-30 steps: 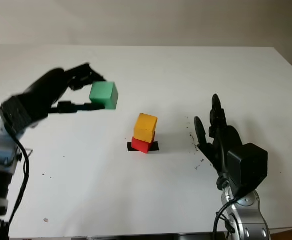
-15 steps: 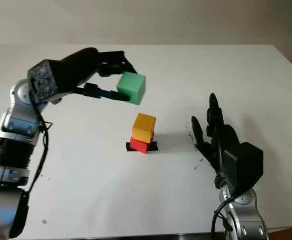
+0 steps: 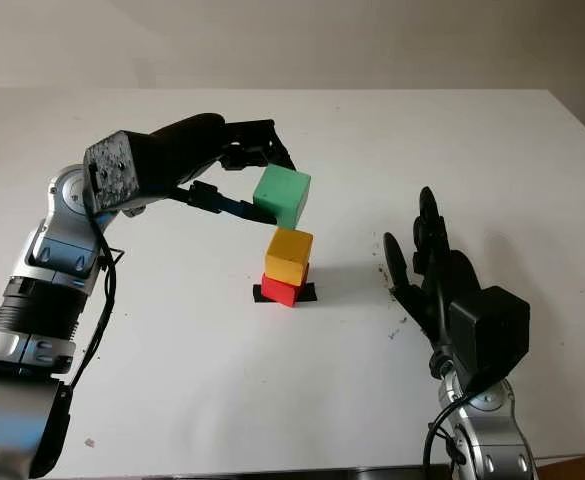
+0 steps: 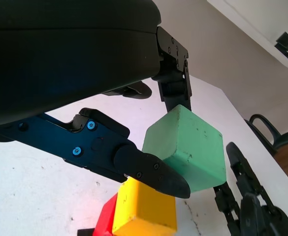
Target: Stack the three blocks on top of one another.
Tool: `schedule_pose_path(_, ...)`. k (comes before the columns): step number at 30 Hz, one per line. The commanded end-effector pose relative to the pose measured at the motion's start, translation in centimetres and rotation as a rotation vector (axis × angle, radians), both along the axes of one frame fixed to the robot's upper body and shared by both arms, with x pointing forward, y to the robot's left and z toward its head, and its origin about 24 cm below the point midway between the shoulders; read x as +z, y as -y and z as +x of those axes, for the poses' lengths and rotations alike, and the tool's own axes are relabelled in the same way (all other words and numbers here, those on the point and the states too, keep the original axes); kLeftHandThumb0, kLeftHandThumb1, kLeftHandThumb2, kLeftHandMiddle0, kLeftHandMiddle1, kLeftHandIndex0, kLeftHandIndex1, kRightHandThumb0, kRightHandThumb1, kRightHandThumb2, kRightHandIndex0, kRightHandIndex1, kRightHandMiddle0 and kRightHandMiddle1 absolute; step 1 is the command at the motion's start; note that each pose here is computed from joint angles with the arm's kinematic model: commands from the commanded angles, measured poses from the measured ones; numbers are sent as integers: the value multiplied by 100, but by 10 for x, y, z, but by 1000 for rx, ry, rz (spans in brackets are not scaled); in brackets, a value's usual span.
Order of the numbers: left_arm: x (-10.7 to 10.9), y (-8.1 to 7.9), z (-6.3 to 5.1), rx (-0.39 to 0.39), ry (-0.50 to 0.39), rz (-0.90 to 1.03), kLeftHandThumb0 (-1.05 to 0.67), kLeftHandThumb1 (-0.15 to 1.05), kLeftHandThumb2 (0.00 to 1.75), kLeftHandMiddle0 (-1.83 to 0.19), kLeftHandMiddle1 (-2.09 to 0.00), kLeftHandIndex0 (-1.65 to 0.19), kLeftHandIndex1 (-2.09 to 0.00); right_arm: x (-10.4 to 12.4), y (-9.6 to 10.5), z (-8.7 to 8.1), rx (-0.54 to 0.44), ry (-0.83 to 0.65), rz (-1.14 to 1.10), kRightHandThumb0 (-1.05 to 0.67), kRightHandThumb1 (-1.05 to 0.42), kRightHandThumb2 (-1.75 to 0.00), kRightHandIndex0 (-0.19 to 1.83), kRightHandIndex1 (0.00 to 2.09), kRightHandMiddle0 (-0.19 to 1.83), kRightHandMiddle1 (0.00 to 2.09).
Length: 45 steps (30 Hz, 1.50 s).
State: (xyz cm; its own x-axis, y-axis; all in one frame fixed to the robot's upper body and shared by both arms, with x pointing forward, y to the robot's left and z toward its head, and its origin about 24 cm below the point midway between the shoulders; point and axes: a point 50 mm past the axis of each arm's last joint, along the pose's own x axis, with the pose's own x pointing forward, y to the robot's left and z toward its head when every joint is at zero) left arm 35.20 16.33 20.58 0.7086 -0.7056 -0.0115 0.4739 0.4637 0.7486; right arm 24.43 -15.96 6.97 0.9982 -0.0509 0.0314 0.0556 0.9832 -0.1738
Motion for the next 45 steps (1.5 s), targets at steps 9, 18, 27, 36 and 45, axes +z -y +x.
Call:
schedule_pose_path(9,-8,-3,-6,6,-21,-9,-45,104,5,-34,-5,-28,-149,3,0,-1,2,21,7,-66,-105,-50,-10,6,-4,5)
schedule_pose_path(18,-23,-2,-7,2,-79,-44,-44,105,7,-32,-5,-24,-151,4,1,-2,5,16,4,-66,-105,-50,-10,5,-4,5)
schedule_pose_path(27,-33,5,-5,18,-74,-61,-44,105,10,-31,-5,-22,-150,3,1,-2,7,21,0,-65,-105,-50,-10,6,-4,5)
schedule_pose_path(36,-35,7,-4,23,-84,-71,-42,105,9,-31,-5,-20,-152,2,0,-3,3,18,4,-66,-105,-50,-10,6,-4,6)
schedule_pose_path(45,-34,6,-5,12,-80,-44,-42,105,9,-31,-5,-21,-154,2,-1,-4,1,21,-1,-66,-105,-51,-9,6,-4,6)
